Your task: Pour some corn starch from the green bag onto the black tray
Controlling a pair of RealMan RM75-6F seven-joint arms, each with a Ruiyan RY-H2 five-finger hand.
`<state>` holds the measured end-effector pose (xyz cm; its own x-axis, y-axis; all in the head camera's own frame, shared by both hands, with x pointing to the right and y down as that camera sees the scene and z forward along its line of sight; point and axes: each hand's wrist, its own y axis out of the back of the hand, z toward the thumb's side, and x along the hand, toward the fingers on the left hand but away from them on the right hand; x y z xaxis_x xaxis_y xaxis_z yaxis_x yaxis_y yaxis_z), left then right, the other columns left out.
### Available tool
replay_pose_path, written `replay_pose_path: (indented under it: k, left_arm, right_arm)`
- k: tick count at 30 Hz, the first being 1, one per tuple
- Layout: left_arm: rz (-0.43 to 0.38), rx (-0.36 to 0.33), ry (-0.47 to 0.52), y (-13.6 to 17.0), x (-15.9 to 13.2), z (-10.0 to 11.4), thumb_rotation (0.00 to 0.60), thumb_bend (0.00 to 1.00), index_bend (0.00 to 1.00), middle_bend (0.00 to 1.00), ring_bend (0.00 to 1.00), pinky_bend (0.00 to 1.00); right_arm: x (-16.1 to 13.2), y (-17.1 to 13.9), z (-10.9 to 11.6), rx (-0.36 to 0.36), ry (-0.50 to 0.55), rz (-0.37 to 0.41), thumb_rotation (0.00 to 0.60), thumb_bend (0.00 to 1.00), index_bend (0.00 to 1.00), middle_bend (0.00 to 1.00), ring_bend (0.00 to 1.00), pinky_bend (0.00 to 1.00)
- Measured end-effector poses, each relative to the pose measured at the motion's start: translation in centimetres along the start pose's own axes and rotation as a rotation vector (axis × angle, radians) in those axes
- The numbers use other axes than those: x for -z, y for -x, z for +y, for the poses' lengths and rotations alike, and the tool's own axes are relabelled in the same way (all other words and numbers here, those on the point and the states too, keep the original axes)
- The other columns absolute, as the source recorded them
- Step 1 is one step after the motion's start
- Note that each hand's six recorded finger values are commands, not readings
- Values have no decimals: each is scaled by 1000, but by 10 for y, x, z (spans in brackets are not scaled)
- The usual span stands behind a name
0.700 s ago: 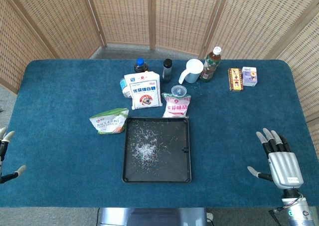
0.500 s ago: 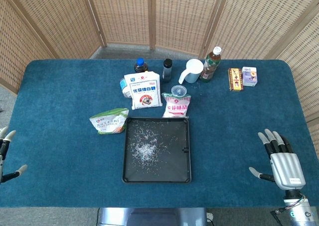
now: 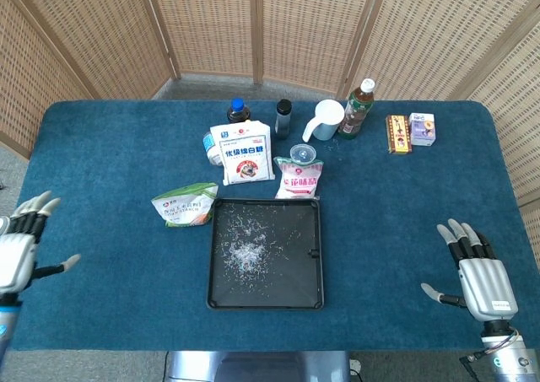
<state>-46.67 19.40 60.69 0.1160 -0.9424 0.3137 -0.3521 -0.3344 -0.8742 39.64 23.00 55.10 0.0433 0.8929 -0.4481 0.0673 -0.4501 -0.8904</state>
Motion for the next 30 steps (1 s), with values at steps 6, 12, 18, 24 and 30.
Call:
replay_pose_path:
  k: [6, 12, 18, 24, 30]
  left_arm:
    - [2, 74, 84, -31, -11, -35, 600, 0, 42, 0, 0, 0]
    - [13, 117, 132, -54, -22, -66, 600, 1, 42, 0, 0, 0]
    - [24, 140, 172, -75, -29, -84, 600, 1, 41, 0, 0, 0]
    - [18, 199, 185, -93, -48, -112, 600, 1, 48, 0, 0, 0]
    - [1, 212, 188, -106, -69, -127, 600, 25, 91, 4, 69, 43]
  right_arm:
    - [-1, 1, -5, -20, 4, 6, 417, 26, 36, 23, 0, 79]
    - [2, 3, -14, -50, 2, 1, 417, 26, 36, 22, 0, 79]
    - [2, 5, -19, -70, 0, -3, 415, 25, 35, 23, 0, 79]
    - [2, 6, -23, -83, -3, -5, 421, 26, 35, 23, 0, 79]
    - [5, 6, -24, -90, -2, -14, 416, 25, 36, 22, 0, 79]
